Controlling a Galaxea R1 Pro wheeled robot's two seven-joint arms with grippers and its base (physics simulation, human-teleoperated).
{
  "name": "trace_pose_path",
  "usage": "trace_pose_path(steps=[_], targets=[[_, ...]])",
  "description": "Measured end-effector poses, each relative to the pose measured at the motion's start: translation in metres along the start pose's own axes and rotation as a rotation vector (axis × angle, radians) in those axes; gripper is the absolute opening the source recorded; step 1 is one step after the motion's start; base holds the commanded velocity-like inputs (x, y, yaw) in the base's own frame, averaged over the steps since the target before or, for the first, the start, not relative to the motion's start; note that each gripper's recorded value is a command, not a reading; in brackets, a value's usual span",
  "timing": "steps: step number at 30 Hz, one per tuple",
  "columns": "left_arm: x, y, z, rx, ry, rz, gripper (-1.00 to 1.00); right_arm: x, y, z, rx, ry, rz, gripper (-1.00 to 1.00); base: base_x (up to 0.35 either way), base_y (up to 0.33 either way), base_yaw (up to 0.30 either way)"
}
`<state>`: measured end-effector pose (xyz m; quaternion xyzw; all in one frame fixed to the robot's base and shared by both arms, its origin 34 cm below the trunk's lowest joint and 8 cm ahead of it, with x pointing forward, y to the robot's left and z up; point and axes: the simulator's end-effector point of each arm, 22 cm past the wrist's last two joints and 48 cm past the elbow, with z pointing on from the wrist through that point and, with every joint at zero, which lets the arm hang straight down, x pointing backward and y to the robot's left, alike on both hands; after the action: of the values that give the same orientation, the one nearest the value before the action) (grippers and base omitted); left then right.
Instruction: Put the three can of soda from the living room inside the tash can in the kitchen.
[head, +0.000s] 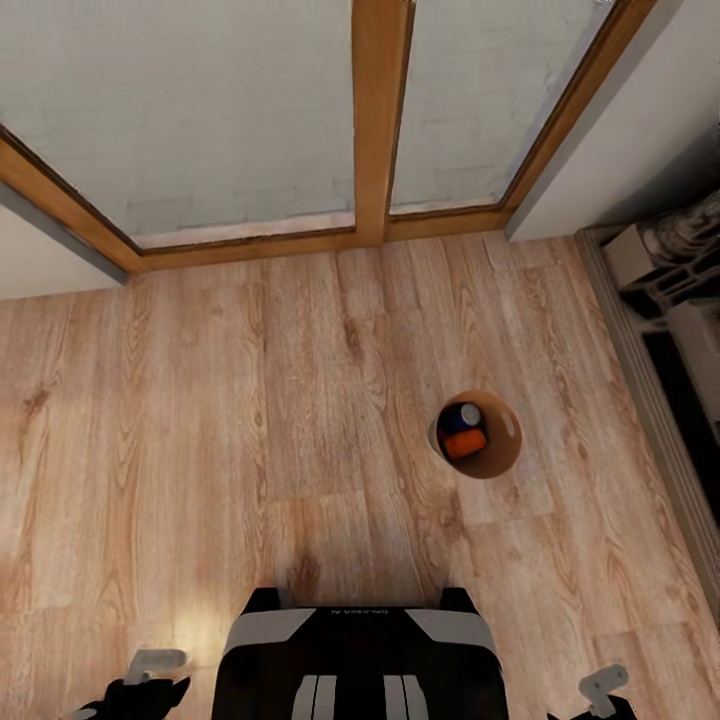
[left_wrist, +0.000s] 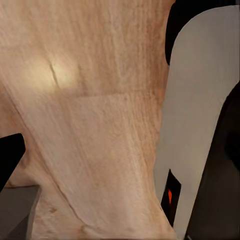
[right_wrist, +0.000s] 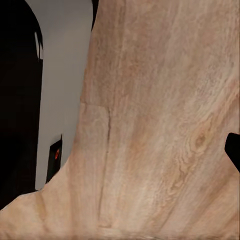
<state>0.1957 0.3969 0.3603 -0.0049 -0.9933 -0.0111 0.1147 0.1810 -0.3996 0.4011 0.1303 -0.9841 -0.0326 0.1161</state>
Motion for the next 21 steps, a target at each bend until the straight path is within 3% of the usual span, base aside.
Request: trace_pose_path(steps=[4, 6, 10, 17, 21], targets=[[0.012, 0.010, -0.007, -0.041, -0.005, 0.004, 1.00, 0.032, 0.010, 0.001, 0.041, 0.019, 0.013, 1.00, 0.000, 0.000, 0.000], [0.021, 0.018, -0.012, -0.074, -0.011, 0.009, 1.00, 0.081, 0.028, 0.000, 0.106, 0.063, 0.032, 1.00, 0.000, 0.000, 0.000], [0.047, 0.021, -0.023, -0.087, 0.010, 0.015, 1.00, 0.105, 0.039, -0.008, 0.121, 0.089, 0.044, 1.00, 0.000, 0.000, 0.000], [0.126, 0.028, -0.052, -0.134, 0.102, 0.019, 1.00, 0.133, 0.056, -0.023, 0.118, 0.123, 0.074, 1.00, 0.000, 0.000, 0.000], [0.146, 0.027, -0.065, -0.135, 0.115, 0.024, 1.00, 0.145, 0.064, -0.032, 0.129, 0.129, 0.087, 1.00, 0.000, 0.000, 0.000]])
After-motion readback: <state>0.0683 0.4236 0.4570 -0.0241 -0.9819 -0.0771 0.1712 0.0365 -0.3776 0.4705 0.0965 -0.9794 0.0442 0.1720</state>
